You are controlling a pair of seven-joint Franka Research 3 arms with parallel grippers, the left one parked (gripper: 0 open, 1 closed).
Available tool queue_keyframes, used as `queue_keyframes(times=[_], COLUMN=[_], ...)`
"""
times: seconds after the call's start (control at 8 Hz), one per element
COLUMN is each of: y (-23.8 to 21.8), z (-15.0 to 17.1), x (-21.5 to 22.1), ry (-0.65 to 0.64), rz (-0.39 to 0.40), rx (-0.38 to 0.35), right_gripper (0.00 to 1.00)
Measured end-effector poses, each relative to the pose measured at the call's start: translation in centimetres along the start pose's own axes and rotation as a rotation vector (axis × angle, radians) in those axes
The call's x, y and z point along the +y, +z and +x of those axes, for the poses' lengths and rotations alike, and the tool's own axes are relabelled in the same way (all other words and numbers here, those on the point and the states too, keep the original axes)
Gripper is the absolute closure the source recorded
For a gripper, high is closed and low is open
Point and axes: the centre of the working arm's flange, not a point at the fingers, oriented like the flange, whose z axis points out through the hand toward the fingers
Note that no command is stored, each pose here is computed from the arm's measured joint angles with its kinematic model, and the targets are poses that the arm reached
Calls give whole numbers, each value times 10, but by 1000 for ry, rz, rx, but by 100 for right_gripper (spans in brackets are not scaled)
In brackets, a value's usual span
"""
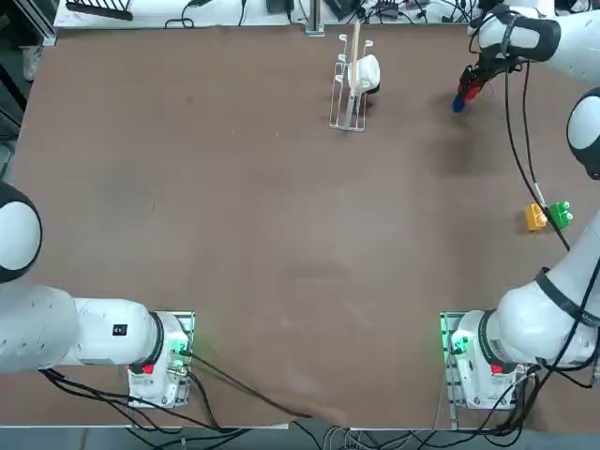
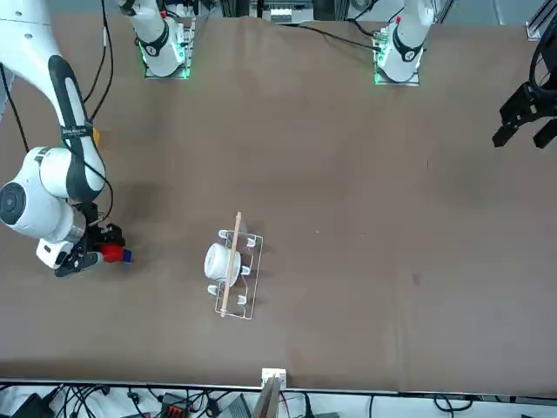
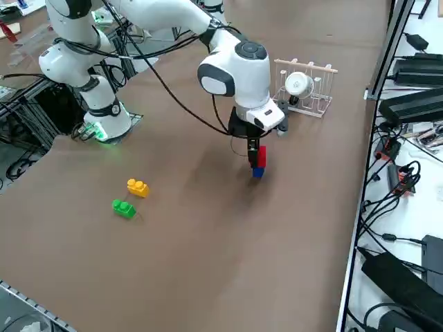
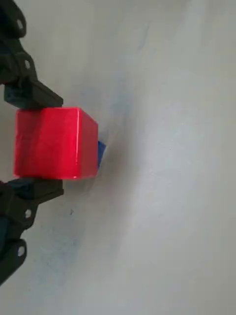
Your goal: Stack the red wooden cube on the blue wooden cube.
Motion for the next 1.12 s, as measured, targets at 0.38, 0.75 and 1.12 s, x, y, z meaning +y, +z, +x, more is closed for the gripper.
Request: queue_keyframes(times=[0.38,0.75,1.12], y=[4,7,7], z=[0,0,0], x=[0,-1,-1], ry=[0,-1,-1], rz=[2,5,5], rx=[-5,-9,-8], right_gripper=[30,30,30])
